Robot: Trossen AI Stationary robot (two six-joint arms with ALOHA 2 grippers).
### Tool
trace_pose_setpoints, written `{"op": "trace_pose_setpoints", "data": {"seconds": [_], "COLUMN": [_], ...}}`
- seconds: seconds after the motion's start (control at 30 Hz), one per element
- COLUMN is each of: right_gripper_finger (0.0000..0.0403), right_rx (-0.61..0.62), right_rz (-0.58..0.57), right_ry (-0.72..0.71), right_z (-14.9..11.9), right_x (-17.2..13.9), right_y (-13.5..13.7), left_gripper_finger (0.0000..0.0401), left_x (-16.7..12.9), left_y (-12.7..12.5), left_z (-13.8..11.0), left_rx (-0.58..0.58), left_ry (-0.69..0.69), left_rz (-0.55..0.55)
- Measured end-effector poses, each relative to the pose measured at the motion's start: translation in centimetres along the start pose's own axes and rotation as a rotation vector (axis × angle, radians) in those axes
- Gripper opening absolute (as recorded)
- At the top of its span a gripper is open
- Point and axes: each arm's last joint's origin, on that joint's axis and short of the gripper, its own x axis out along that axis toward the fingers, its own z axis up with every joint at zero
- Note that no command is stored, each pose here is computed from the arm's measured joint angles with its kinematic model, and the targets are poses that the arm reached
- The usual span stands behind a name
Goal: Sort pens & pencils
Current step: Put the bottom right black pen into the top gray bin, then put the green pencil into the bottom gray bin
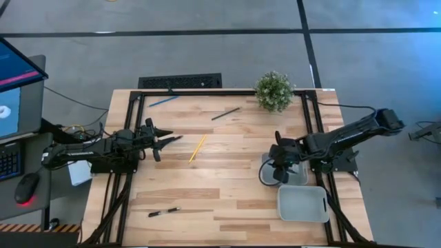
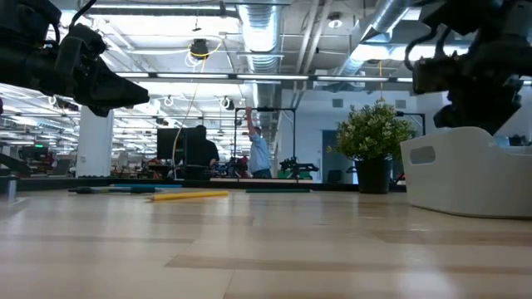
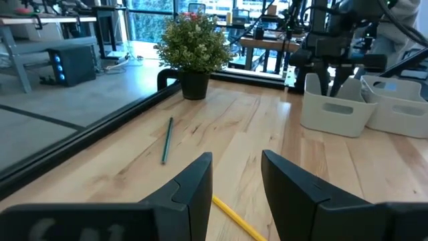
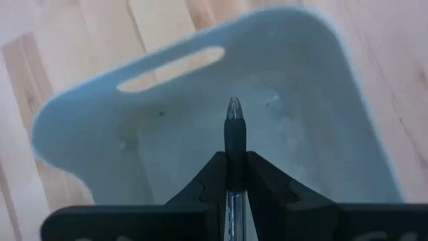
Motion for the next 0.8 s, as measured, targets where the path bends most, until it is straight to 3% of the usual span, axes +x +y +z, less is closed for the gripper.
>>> {"op": "trace_pose_setpoints", "data": {"seconds": [0.4, 0.8], "right_gripper_finger": [0.0073, 0.0161], "right_rx": [0.018, 0.017], "right_rz": [-0.007, -0.009], "right_ry": [0.012, 0.025], "right_z": [0.25, 0.17], "right_x": [1.00, 1.10], "right_y": [0.20, 0.17], "left_gripper_finger": [0.0119, 0.0119], "left_x": [0.00, 0.00], "left_y": [0.00, 0.00], "left_z": [0.00, 0.00], "left_rx": [-0.024, -0.026], "left_ry": [0.000, 0.000], "left_rz": [0.000, 0.000]}}
